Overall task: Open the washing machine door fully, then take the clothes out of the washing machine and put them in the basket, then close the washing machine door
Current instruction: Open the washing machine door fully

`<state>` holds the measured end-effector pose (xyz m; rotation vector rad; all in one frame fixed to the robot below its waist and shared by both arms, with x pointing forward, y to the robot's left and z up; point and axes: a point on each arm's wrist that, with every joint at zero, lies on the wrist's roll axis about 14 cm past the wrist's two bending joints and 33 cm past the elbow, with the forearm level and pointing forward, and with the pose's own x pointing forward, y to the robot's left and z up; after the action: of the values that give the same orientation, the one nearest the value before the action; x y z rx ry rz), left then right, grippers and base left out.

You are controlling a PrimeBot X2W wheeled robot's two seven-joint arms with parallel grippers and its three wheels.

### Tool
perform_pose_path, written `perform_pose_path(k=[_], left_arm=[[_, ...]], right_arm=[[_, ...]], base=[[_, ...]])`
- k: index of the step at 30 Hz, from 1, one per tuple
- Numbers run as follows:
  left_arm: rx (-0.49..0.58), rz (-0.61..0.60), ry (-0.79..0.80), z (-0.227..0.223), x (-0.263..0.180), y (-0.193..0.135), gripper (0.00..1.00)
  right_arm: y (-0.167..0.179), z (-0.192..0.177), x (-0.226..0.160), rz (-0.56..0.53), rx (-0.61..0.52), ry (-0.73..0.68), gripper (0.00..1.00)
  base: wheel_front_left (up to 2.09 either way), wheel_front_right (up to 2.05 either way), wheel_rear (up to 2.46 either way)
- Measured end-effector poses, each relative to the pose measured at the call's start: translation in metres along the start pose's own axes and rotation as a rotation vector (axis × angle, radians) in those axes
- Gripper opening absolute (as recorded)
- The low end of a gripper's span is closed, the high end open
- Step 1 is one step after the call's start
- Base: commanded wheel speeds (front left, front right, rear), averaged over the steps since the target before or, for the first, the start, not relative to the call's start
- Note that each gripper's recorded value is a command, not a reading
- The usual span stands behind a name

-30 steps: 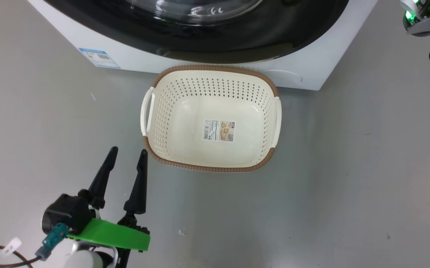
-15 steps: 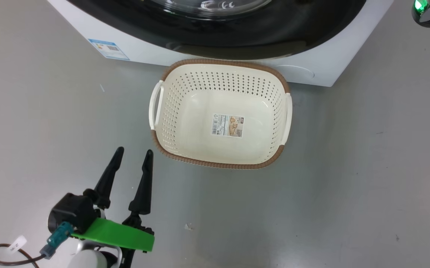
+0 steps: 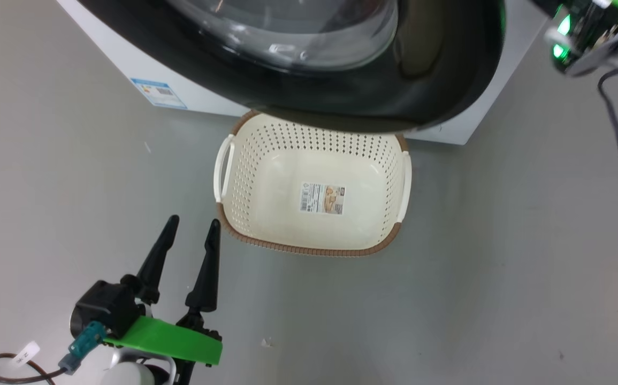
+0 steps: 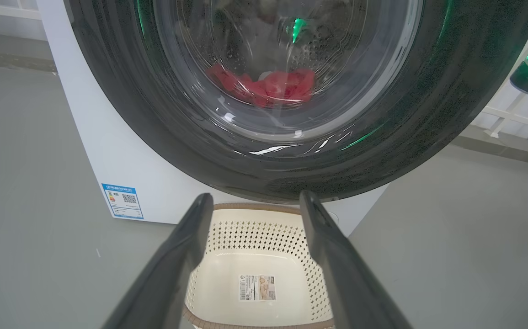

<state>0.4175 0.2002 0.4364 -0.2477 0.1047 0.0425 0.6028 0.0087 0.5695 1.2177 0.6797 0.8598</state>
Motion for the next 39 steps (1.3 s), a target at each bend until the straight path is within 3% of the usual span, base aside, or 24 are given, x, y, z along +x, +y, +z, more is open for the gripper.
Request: perform_pose_path(k=[15,21,39], left_arm=[[-0.011,-0.019,-0.044,0.017,-0.029,-0.010,1.00],[-0.021,0.000,-0.059,0.021,-0.047,-0.007,1.00],[-0.020,0.120,-0.133,0.041,-0.095,0.021,1.00]], right_arm=[[0.001,-0.097,-0.027,-0.016,0.010,0.188,0.00],[0.016,-0.127,-0.033,0.019,-0.001,0.232,0.00],[0.045,-0.220,-0.023,0.094,-0.043,0.372,0.00]], base=[[0.00,0.00,0.00],[0.00,0.00,0.00],[0.00,0.00,0.00]])
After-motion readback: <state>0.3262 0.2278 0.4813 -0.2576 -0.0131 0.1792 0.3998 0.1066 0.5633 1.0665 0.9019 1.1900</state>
